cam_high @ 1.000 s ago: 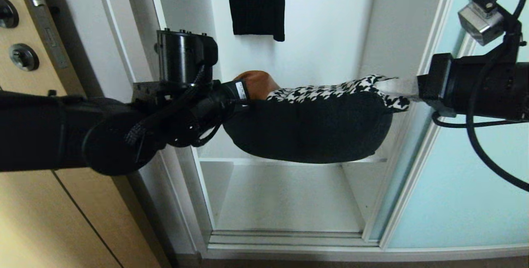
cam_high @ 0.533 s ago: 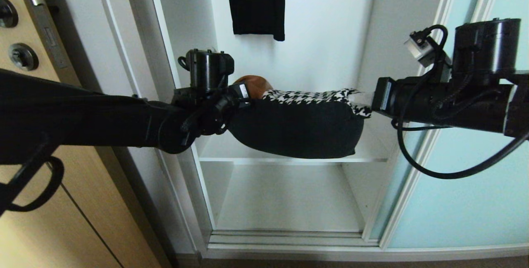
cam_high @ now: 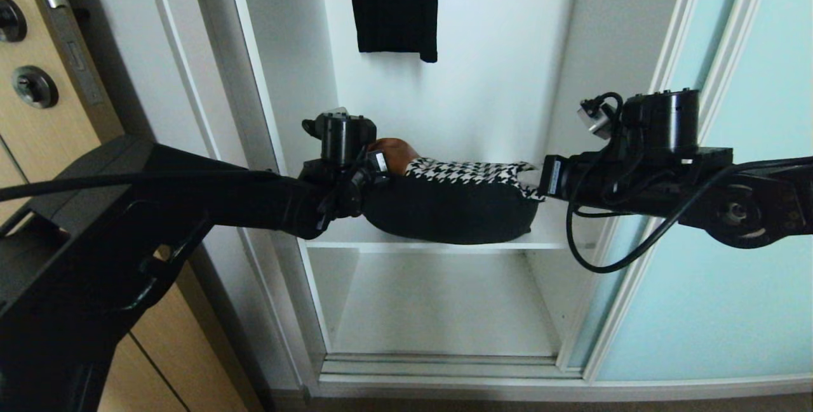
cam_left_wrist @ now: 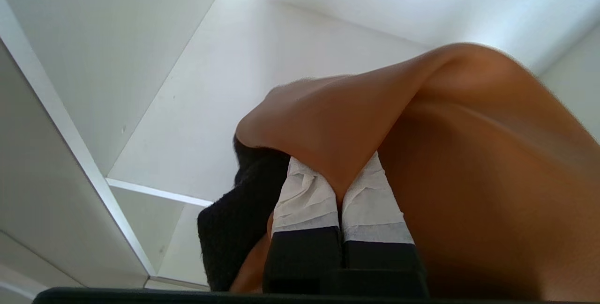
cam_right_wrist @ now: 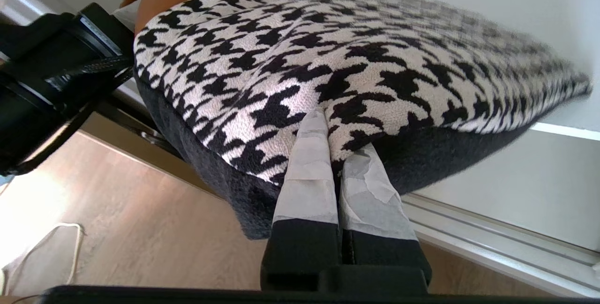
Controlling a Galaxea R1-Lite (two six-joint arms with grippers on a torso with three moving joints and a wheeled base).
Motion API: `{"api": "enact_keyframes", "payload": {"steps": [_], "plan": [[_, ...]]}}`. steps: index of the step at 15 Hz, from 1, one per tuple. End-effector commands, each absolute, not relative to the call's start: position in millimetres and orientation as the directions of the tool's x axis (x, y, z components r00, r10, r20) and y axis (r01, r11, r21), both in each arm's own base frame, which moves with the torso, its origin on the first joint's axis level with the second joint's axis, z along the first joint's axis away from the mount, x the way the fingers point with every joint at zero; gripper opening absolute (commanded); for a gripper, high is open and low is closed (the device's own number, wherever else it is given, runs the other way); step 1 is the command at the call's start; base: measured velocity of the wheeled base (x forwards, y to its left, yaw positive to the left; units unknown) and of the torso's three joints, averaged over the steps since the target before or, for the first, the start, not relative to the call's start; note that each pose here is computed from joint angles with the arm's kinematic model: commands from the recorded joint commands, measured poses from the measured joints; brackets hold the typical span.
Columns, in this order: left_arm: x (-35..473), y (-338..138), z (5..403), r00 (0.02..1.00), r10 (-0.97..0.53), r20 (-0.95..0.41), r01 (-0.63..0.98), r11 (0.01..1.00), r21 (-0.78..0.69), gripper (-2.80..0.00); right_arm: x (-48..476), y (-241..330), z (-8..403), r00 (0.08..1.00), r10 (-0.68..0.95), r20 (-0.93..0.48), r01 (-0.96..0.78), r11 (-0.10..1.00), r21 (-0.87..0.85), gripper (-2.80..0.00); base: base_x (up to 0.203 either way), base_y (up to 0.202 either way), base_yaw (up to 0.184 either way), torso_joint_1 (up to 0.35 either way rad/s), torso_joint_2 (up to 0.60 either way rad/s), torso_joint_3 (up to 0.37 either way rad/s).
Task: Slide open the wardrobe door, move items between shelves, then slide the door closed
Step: Place the pillow on the higher shelf
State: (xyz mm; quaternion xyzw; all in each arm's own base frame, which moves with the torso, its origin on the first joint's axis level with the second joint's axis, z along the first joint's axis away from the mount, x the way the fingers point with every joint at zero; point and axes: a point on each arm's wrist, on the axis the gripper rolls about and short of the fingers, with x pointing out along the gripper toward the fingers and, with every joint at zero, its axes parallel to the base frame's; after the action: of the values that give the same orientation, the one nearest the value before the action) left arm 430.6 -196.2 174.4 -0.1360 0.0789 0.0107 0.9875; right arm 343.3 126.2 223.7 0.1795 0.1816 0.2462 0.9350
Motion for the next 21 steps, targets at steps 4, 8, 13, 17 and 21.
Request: {"api": "enact_keyframes", "payload": {"steps": [4, 8, 13, 17, 21], "plan": [[444.0, -197.7, 142.0, 0.977, 0.016, -0.213, -0.066, 0.972, -0.228, -2.80, 365.6, 123.2, 207.2, 0.819, 0.502, -0.278, -0.370, 0.832, 0.414, -2.80, 0.000, 0.000, 0.000, 0.000, 0.00, 0.000], [446.7, -199.9, 122.2, 0.961, 0.018, -0.274, -0.072, 0.980, -0.187, -2.80, 384.7, 120.4, 173.7, 0.826, 0.436, -0.358, -0.288, 0.871, 0.397, -2.80, 0.000, 0.000, 0.000, 0.000, 0.00, 0.000], [453.3, -200.7, 136.6, 0.957, 0.028, -0.290, -0.080, 0.982, -0.170, -2.80, 408.2, 125.4, 157.8, 0.879, 0.337, -0.338, -0.235, 0.921, 0.310, -2.80, 0.000, 0.000, 0.000, 0.000, 0.00, 0.000], [464.6, -203.4, 112.9, 0.946, 0.092, -0.310, -0.134, 0.984, -0.118, -2.80, 424.2, 128.2, 147.6, 0.907, 0.253, -0.336, -0.164, 0.948, 0.273, -2.80, 0.000, 0.000, 0.000, 0.000, 0.00, 0.000], [472.0, -207.5, 106.6, 0.946, 0.104, -0.308, -0.143, 0.984, -0.108, -2.80, 438.4, 134.0, 130.9, 0.916, 0.200, -0.349, -0.126, 0.966, 0.224, -2.80, 0.000, 0.000, 0.000, 0.000, 0.00, 0.000]]}}
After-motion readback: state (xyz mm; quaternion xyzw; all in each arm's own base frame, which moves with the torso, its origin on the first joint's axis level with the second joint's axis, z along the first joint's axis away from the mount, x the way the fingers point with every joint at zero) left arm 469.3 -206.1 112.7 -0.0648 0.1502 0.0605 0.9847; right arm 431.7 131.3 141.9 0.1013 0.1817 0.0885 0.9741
